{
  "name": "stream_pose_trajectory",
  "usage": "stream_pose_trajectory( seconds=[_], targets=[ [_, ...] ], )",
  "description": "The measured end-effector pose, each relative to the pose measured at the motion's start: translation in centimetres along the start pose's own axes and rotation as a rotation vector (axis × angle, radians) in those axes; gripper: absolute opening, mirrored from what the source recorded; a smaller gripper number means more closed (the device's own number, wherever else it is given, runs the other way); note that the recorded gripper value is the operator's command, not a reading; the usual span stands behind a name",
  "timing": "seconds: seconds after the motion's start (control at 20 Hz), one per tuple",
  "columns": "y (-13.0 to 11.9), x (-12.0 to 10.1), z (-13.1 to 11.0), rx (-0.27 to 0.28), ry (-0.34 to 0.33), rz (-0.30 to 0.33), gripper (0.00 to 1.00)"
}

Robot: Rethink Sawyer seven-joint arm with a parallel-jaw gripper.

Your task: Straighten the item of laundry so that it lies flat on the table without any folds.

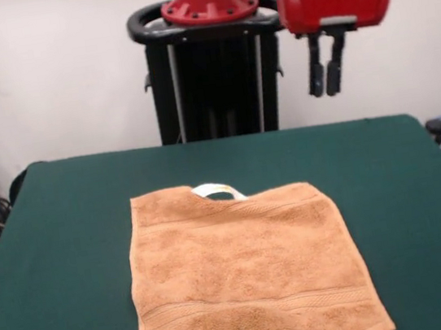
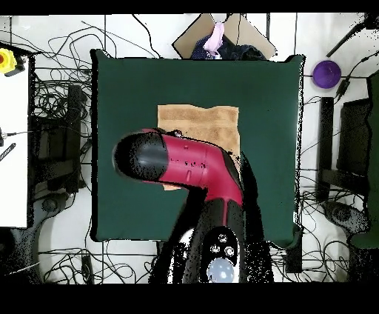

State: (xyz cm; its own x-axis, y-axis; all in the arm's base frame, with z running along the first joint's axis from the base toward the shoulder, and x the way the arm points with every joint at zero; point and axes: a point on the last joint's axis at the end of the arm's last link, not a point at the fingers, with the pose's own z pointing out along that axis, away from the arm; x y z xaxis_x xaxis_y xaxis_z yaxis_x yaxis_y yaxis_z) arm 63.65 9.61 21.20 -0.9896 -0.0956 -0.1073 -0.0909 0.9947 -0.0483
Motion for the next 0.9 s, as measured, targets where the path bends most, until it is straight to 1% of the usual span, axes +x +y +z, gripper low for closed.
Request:
stream_pose_trajectory(
  seconds=[0.25,0.35,0.6,0.9],
  targets=[
    [1.7,-0.7,0.7,-0.003,-0.002,-0.027,0.0],
    [1.8,-0.8,0.8,-0.007,-0.001,-0.023,0.0],
    [2.0,-1.5,0.6,-0.042,-0.007,0.026,0.0],
    [2.2,-2.7,0.1,-0.077,-0.051,0.094,0.0]
  ],
)
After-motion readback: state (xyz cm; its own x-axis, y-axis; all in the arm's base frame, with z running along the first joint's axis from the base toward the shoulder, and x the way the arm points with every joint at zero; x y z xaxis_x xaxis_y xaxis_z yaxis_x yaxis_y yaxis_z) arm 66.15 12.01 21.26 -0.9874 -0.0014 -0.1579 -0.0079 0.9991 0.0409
